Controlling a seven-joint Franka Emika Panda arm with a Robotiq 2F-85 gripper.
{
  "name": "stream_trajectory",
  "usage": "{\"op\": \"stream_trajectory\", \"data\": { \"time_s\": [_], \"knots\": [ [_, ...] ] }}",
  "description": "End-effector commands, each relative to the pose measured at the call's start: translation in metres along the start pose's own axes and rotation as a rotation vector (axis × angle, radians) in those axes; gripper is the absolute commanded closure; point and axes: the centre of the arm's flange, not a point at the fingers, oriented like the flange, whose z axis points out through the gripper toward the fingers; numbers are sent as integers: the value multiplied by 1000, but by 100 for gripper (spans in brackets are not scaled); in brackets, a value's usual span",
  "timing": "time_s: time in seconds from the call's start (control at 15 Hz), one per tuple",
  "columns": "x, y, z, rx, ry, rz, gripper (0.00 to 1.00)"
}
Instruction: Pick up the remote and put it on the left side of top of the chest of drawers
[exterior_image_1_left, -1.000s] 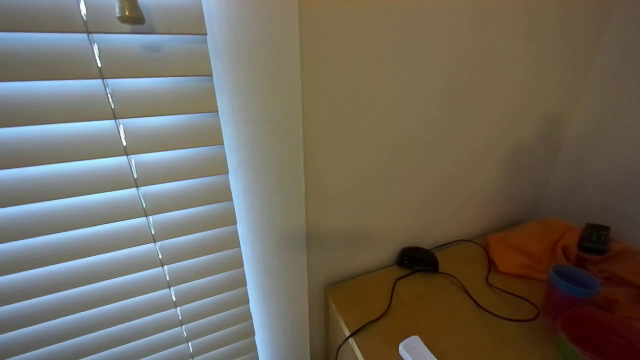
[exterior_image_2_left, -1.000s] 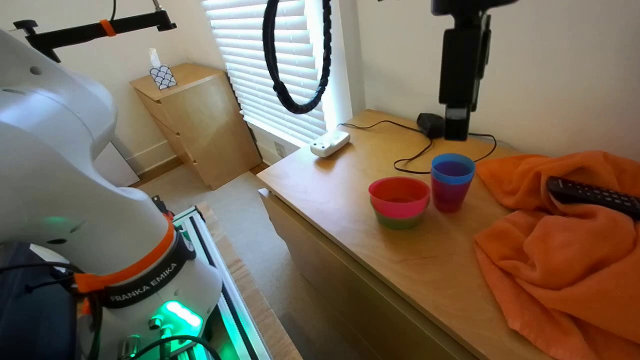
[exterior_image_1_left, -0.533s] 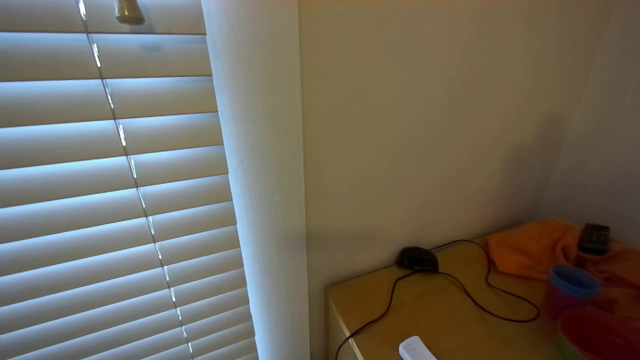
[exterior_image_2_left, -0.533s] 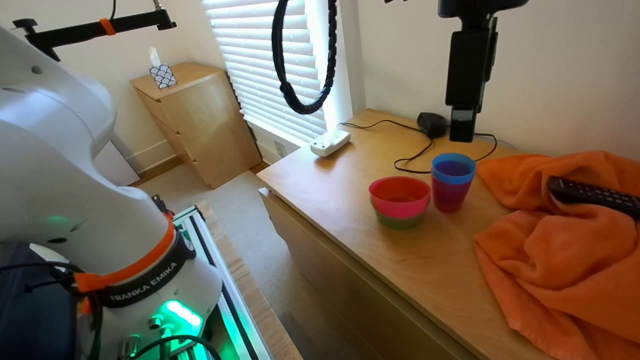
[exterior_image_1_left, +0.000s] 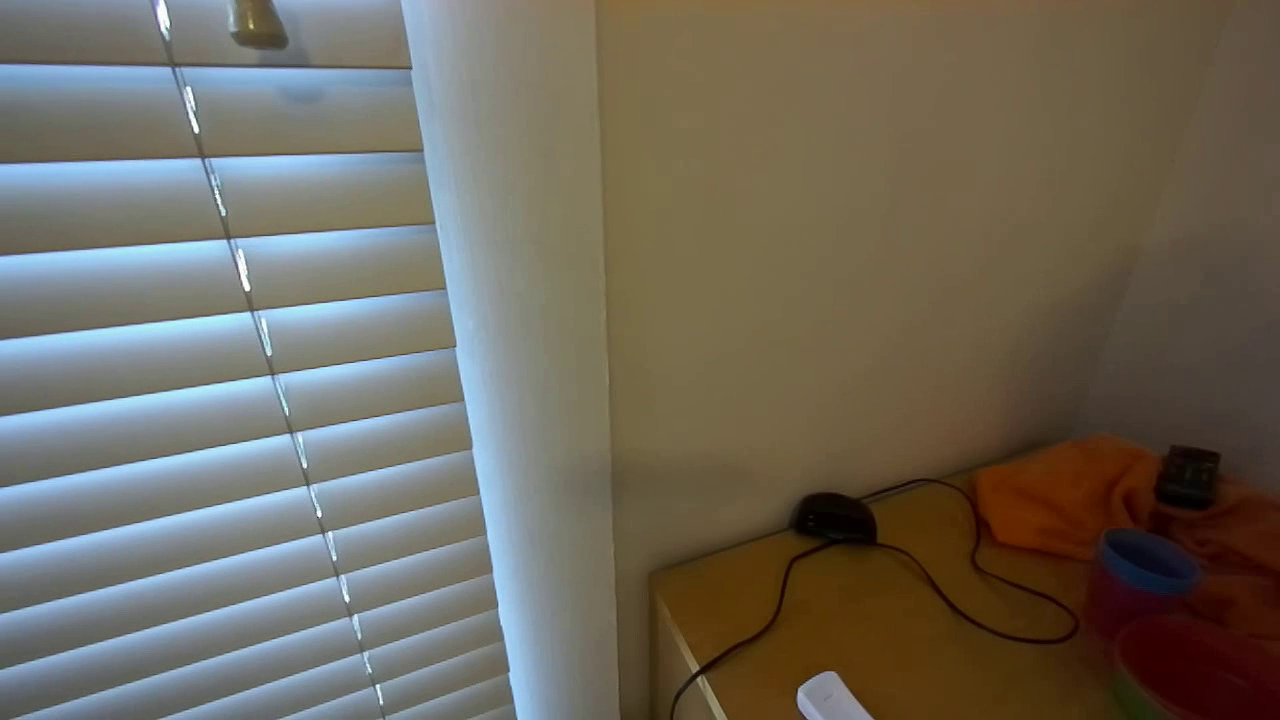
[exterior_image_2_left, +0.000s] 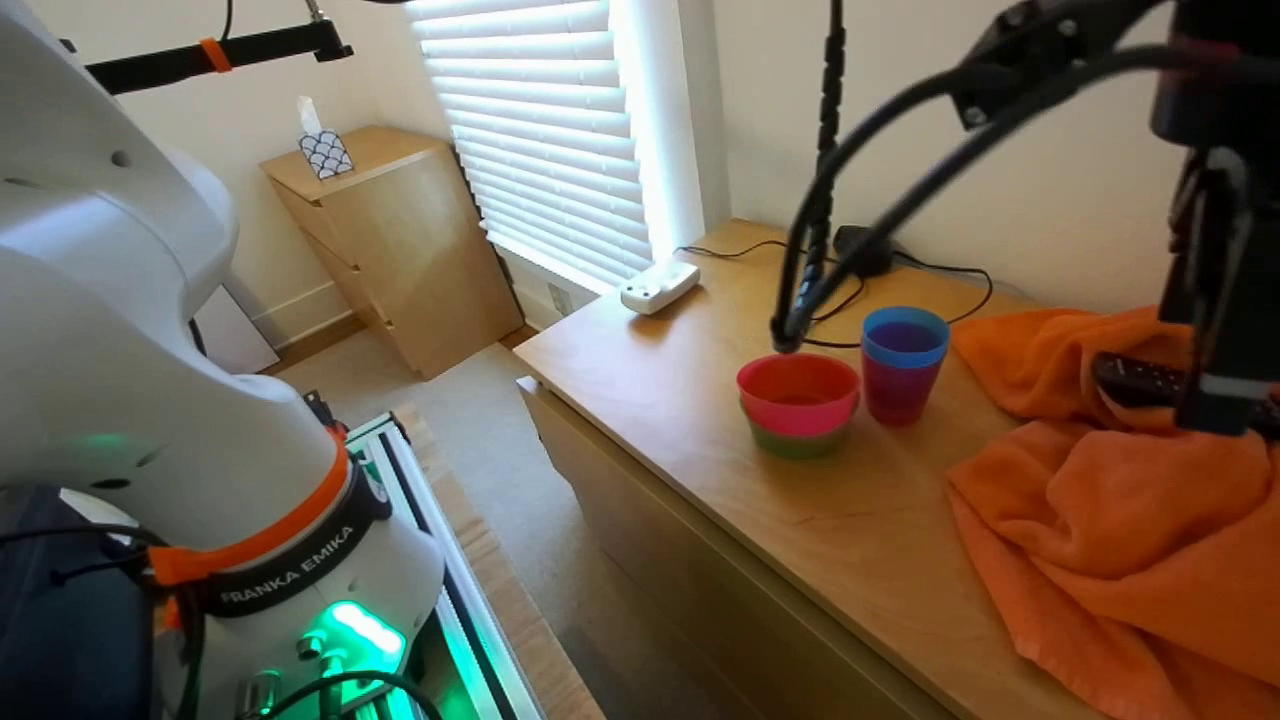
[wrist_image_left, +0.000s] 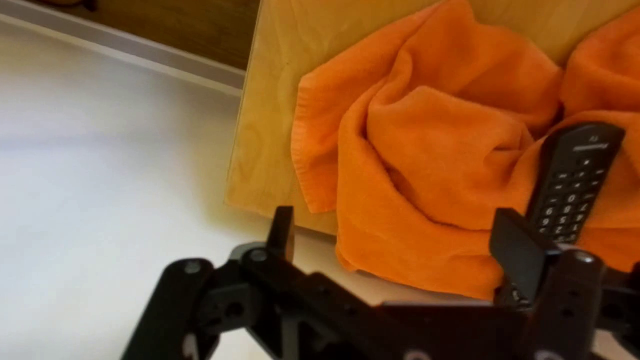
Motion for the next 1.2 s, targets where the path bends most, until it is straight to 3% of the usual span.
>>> {"op": "stream_trajectory", "data": {
  "time_s": [0.0, 0.27, 0.6, 0.67, 0.93, 1.13],
  "knots": [
    [71, -22, 29, 1, -46, 13, 0],
    [108, -46, 53, 7, -93, 28, 0],
    [130, -78, 70, -3, -143, 66, 0],
    [102, -64, 64, -8, -111, 39, 0],
    [104, -70, 66, -11, -108, 34, 0],
    [113, -86, 81, 52, -29, 22, 0]
  ]
}}
